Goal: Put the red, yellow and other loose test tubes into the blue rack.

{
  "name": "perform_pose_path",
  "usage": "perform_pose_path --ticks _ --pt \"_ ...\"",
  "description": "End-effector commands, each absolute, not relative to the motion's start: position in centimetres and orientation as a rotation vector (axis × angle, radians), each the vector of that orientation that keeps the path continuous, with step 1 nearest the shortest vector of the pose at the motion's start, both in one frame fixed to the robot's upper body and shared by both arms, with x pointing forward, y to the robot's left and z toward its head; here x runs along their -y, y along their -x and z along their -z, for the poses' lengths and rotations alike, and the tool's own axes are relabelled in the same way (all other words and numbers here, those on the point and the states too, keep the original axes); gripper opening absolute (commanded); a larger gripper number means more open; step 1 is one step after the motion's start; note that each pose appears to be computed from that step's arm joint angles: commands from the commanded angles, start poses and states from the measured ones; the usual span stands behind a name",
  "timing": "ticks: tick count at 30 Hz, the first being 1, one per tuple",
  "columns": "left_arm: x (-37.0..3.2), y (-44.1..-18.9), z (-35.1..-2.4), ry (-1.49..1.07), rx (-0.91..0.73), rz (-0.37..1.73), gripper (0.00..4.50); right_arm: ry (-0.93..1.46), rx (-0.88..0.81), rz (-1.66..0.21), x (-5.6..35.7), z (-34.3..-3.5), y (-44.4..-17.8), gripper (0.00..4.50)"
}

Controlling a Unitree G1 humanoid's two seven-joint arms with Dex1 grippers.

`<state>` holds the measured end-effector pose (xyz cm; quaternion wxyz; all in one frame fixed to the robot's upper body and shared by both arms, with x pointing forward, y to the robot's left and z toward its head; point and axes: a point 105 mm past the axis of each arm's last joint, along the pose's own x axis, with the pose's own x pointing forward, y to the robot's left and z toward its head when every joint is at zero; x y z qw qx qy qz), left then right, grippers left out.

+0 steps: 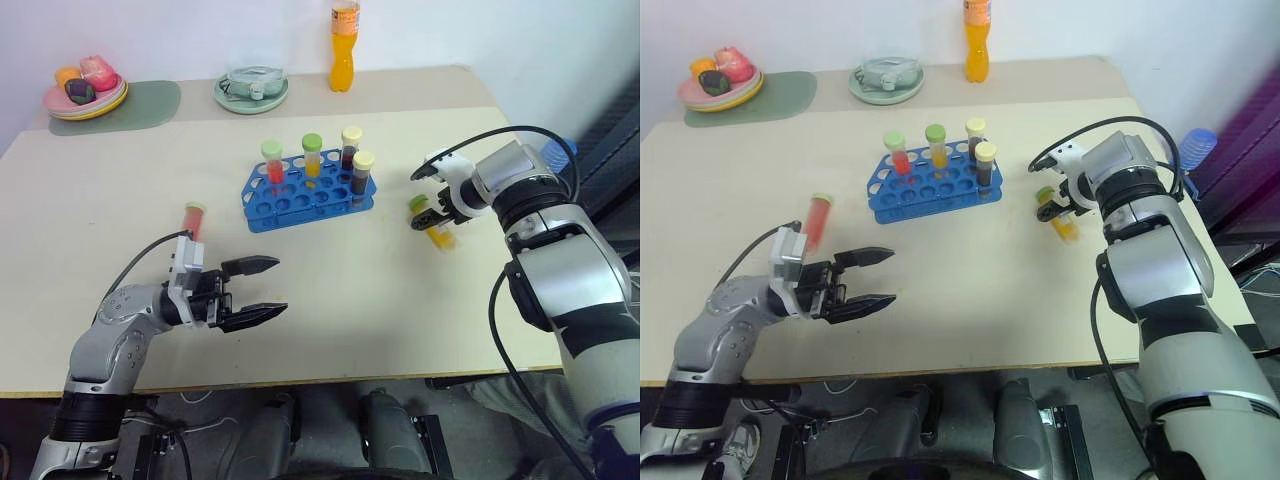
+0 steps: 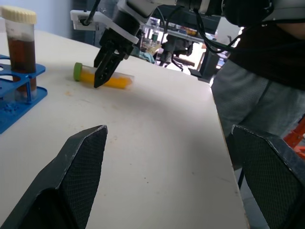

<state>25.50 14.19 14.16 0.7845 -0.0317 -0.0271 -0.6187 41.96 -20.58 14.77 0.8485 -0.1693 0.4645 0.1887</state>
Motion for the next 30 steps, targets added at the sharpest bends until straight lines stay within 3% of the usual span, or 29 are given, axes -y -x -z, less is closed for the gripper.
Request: perform_pose_path --ticks 1,3,9,16,20,24,26,30 --pt "-14.2 -25.0 -15.3 0.052 0.107 1.346 4.31 0.356 -0.925 -0.428 19.4 -16.1 -42.6 4.23" --pt "-14.2 -24.9 -15.3 0.051 0.106 1.351 4.31 0.356 -0.927 -0.433 19.2 -16.0 -42.6 3.59" --pt "-14.4 -24.9 -15.4 0.052 0.106 1.361 4.31 0.357 -0.924 -0.429 19.3 -16.0 -42.6 0.77" --pt "-14.4 -25.9 -15.5 0.049 0.124 1.341 4.31 0.338 -0.878 -0.435 19.2 -16.4 -42.9 0.75" --pt "-14.6 -26.7 -15.6 0.059 0.143 1.313 4.31 0.357 -0.731 -0.550 17.8 -18.0 -43.2 0.75" --pt "-14.9 -27.4 -15.7 0.074 0.158 1.279 4.31 0.411 -0.532 -0.728 15.5 -19.0 -41.0 0.75" --pt "-15.4 -28.0 -15.4 0.063 0.157 1.240 4.31 0.507 -0.380 -0.833 13.8 -18.5 -38.8 0.75" --pt "-15.9 -28.4 -15.3 0.068 0.162 1.223 4.31 0.537 -0.259 -0.984 11.6 -17.0 -35.3 0.75"
